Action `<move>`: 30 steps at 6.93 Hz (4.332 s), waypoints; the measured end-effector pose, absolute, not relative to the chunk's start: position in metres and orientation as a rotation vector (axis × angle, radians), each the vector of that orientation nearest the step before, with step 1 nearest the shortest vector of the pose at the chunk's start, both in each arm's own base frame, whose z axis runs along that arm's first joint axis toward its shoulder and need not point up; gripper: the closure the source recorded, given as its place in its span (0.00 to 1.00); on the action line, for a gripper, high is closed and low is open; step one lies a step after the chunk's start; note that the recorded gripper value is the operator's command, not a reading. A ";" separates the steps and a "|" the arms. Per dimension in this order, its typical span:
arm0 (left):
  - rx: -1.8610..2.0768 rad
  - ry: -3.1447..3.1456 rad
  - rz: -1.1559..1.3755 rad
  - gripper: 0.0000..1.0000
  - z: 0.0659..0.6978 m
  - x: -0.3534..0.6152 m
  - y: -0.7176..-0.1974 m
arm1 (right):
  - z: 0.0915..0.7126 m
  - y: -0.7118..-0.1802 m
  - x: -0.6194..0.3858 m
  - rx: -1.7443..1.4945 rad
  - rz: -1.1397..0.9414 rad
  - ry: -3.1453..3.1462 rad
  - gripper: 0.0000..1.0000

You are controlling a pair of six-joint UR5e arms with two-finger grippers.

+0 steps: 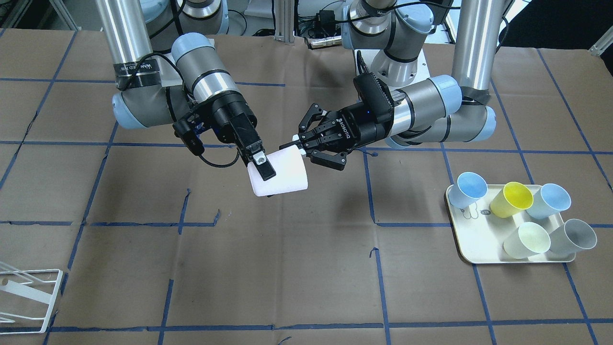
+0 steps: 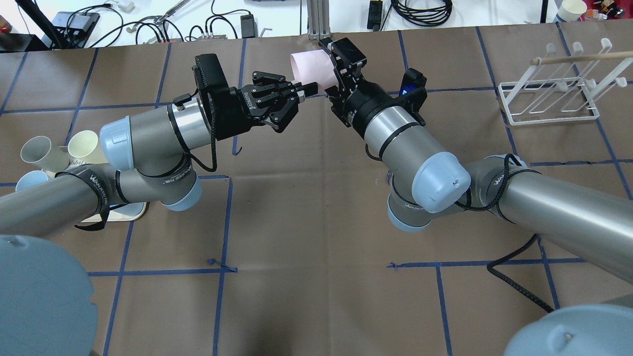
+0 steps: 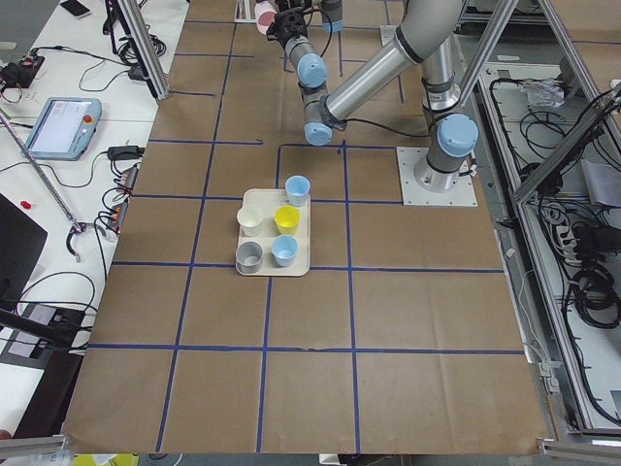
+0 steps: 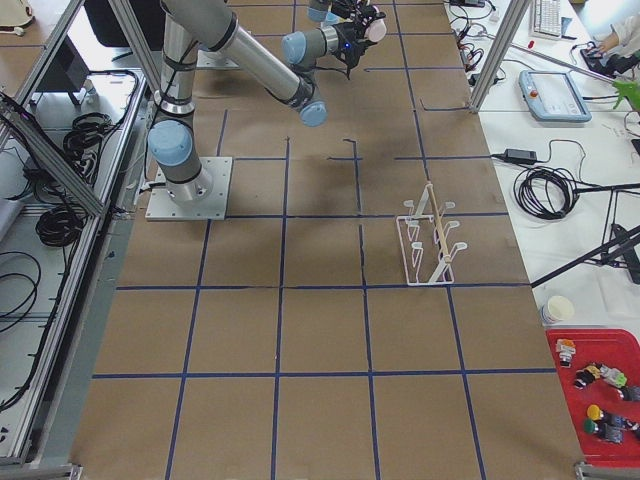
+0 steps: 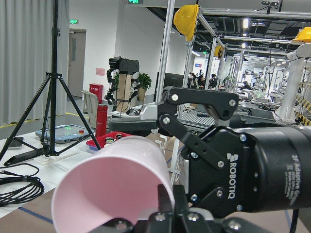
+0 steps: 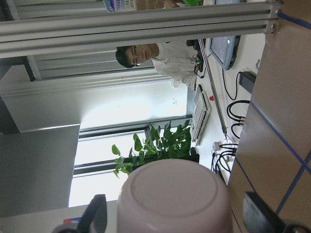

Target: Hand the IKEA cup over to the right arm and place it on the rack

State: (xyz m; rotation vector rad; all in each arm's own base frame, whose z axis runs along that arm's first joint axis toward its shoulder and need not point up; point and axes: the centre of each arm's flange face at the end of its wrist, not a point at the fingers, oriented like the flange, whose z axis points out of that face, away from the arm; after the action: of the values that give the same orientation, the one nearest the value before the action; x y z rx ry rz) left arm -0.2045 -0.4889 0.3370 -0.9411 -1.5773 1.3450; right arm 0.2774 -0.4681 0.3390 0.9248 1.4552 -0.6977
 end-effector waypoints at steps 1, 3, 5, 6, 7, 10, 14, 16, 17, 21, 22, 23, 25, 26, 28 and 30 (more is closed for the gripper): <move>-0.942 -1.577 1.346 0.93 0.337 -0.204 -0.489 | 0.340 -0.469 0.278 0.920 -0.696 1.455 0.50; -0.943 -1.576 1.348 0.03 0.339 -0.204 -0.488 | 0.342 -0.470 0.279 0.912 -0.696 1.453 0.55; -0.934 -1.578 1.344 0.01 0.341 -0.205 -0.488 | 0.343 -0.470 0.279 0.908 -0.696 1.452 0.61; -0.924 -1.580 1.338 0.01 0.343 -0.204 -0.487 | 0.343 -0.470 0.279 0.908 -0.696 1.452 0.61; -0.918 -1.581 1.337 0.01 0.346 -0.203 -0.487 | 0.343 -0.470 0.279 0.907 -0.696 1.452 0.64; -0.841 -1.635 1.343 0.01 0.360 -0.169 -0.501 | 0.344 -0.471 0.278 0.905 -0.704 1.452 0.67; -0.617 -1.778 1.278 0.01 0.377 -0.110 -0.523 | 0.362 -0.504 0.234 0.801 -0.958 1.506 0.73; -0.461 -1.938 1.256 0.01 0.374 -0.094 -0.540 | 0.363 -0.523 0.189 0.592 -1.224 1.662 0.77; -0.377 -2.039 1.241 0.01 0.373 -0.089 -0.547 | 0.361 -0.530 0.168 0.470 -1.333 1.737 0.77; -0.117 -2.529 1.057 0.01 0.379 -0.107 -0.577 | 0.334 -0.558 0.072 -0.076 -1.694 2.034 0.76; -0.087 -2.636 0.967 0.01 0.394 -0.117 -0.582 | 0.330 -0.565 0.036 -0.157 -1.732 2.113 0.76; -0.040 -2.722 0.859 0.01 0.406 -0.122 -0.583 | 0.325 -0.570 -0.007 -0.212 -1.768 2.203 0.76; 0.074 -2.848 0.599 0.01 0.416 -0.122 -0.567 | 0.320 -0.575 -0.078 -0.264 -1.827 2.327 0.76; 0.114 -2.921 0.466 0.01 0.419 -0.117 -0.557 | 0.320 -0.585 -0.098 -0.308 -1.844 2.363 0.76; 0.158 -3.025 0.208 0.01 0.441 -0.110 -0.540 | 0.308 -0.610 -0.135 -0.361 -1.817 2.424 0.76; 0.173 -3.100 0.094 0.01 0.456 -0.103 -0.534 | 0.307 -0.633 -0.165 -0.395 -1.794 2.401 0.82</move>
State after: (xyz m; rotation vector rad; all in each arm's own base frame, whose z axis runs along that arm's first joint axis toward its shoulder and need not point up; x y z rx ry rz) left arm -0.1030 -0.5342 0.4562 0.1730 -3.0998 0.0943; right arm -0.1646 -0.6328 0.3074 -0.3953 2.4011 -1.7942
